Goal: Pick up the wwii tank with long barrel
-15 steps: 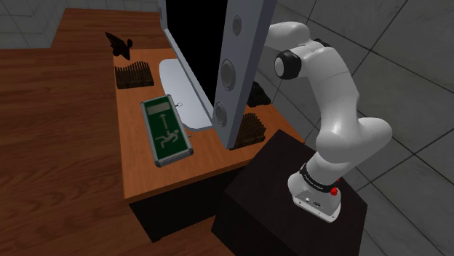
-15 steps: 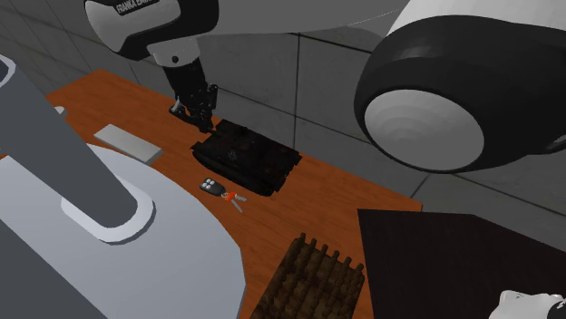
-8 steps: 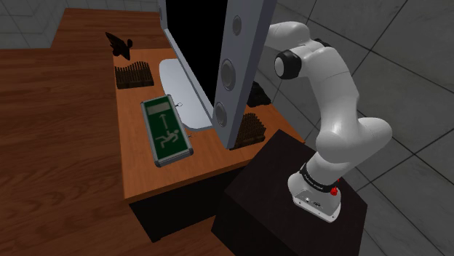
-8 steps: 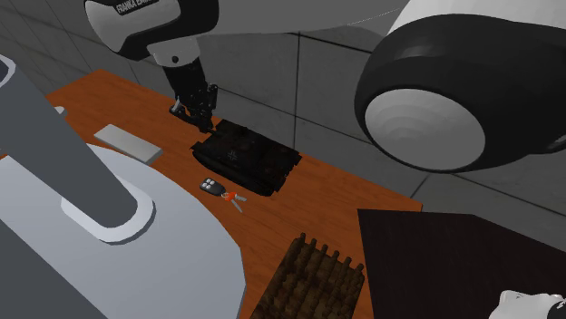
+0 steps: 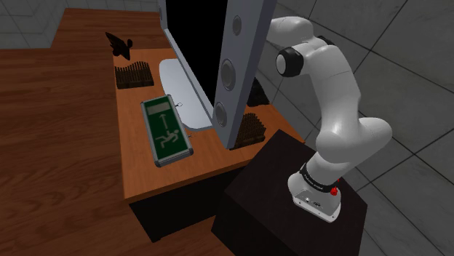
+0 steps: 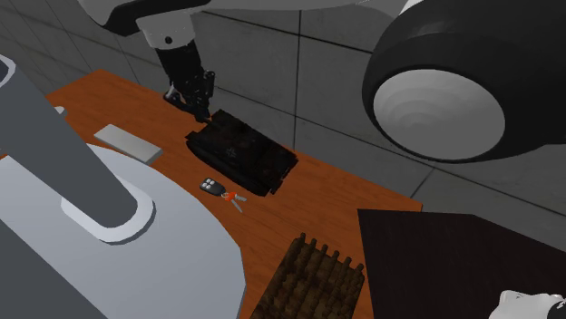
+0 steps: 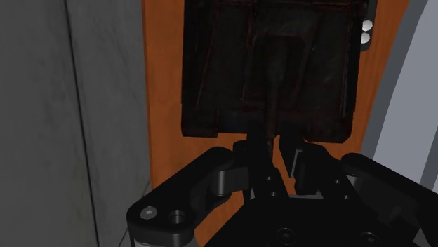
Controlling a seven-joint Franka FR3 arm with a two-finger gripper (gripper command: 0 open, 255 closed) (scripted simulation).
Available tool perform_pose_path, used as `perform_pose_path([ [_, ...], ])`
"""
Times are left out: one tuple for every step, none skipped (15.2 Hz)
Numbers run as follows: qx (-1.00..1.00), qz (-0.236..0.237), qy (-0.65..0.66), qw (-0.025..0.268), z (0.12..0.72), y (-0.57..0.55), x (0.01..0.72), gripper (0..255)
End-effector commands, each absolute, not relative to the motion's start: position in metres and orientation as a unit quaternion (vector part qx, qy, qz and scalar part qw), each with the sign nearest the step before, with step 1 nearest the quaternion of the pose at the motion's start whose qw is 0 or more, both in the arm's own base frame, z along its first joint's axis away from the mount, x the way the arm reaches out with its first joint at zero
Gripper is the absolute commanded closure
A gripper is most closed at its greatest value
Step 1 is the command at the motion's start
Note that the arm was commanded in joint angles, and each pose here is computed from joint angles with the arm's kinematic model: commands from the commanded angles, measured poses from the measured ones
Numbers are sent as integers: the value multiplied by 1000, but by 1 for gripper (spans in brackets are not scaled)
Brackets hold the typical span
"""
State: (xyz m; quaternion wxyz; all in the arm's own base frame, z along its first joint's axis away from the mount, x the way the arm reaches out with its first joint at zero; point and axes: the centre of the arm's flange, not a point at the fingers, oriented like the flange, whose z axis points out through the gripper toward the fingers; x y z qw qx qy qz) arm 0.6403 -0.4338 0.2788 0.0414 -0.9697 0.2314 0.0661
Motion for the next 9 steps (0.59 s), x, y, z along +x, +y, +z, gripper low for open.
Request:
perform_pose_path([
  [-970,65,231,41,291,-434,640,255],
  [-970,65,231,41,296,-434,640,255],
  [-970,65,231,41,301,-434,640,255],
  [-970,65,231,41,306,-434,640,255],
  [-970,65,231,41,312,-434,640,255],
  [-970,65,231,41,317,-434,640,255],
  [-970,65,231,41,322,-434,640,255],
  [-970,65,231,41,323,-434,640,255],
  [-970,65,231,41,323,-434,640,255],
])
